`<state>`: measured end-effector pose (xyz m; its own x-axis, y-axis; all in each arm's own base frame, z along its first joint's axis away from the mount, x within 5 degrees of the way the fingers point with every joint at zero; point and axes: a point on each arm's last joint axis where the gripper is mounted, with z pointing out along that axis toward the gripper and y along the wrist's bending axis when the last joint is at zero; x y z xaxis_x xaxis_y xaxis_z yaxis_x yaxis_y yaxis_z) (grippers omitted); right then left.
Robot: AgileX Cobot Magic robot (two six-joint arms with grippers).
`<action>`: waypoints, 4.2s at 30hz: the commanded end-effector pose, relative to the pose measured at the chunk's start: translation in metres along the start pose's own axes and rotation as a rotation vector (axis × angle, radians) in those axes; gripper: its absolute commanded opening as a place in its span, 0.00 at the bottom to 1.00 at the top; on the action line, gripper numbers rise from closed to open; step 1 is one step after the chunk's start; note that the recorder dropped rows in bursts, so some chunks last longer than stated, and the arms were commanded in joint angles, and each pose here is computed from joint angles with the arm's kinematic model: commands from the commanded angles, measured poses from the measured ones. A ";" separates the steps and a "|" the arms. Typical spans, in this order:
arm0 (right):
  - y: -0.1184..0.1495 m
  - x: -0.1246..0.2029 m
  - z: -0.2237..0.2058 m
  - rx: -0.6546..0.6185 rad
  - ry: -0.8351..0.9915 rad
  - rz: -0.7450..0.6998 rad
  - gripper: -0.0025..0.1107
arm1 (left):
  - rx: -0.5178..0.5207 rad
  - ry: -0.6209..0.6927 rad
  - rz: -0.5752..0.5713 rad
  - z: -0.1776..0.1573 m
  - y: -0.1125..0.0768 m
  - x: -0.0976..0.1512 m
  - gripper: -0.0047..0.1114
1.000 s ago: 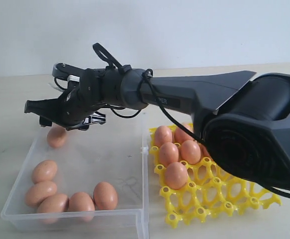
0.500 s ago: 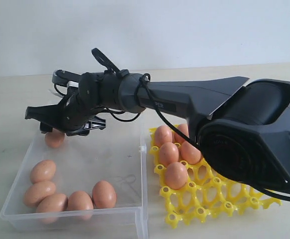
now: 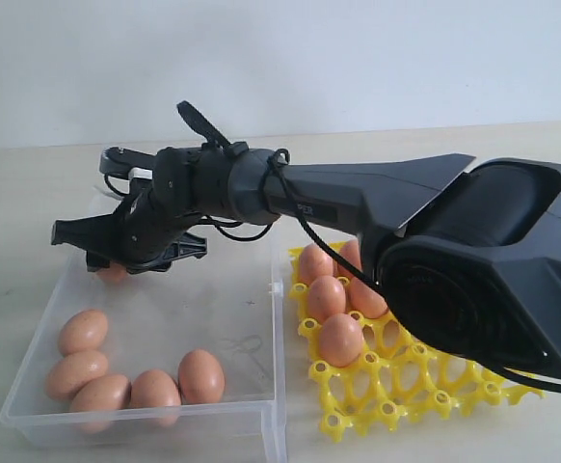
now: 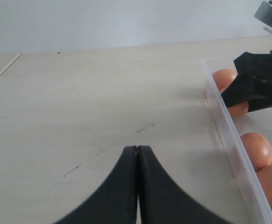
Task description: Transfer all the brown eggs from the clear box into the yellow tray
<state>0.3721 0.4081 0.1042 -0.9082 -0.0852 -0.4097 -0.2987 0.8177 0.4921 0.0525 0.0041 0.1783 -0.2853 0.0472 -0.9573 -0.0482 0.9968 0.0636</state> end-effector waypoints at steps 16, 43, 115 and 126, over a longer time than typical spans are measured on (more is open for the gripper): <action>-0.026 0.027 -0.131 0.052 -0.281 -0.272 0.02 | -0.003 -0.005 0.002 0.000 0.000 -0.002 0.04; -0.152 0.200 -0.283 0.323 -0.663 -0.465 0.02 | -0.003 -0.005 0.005 0.000 0.000 -0.002 0.04; 0.030 0.065 -0.216 -0.177 -0.019 -0.315 0.02 | -0.003 -0.005 0.003 0.000 0.000 -0.002 0.04; 0.042 0.041 -0.117 -0.229 0.075 0.058 0.54 | -0.003 -0.005 0.003 0.000 0.000 -0.002 0.04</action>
<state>0.2786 0.3616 0.2089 -0.9070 -0.1600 -0.3896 -0.3909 0.6642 0.6372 0.0525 0.0041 0.1783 -0.2853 0.0472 -0.9573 -0.0482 0.9968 0.0636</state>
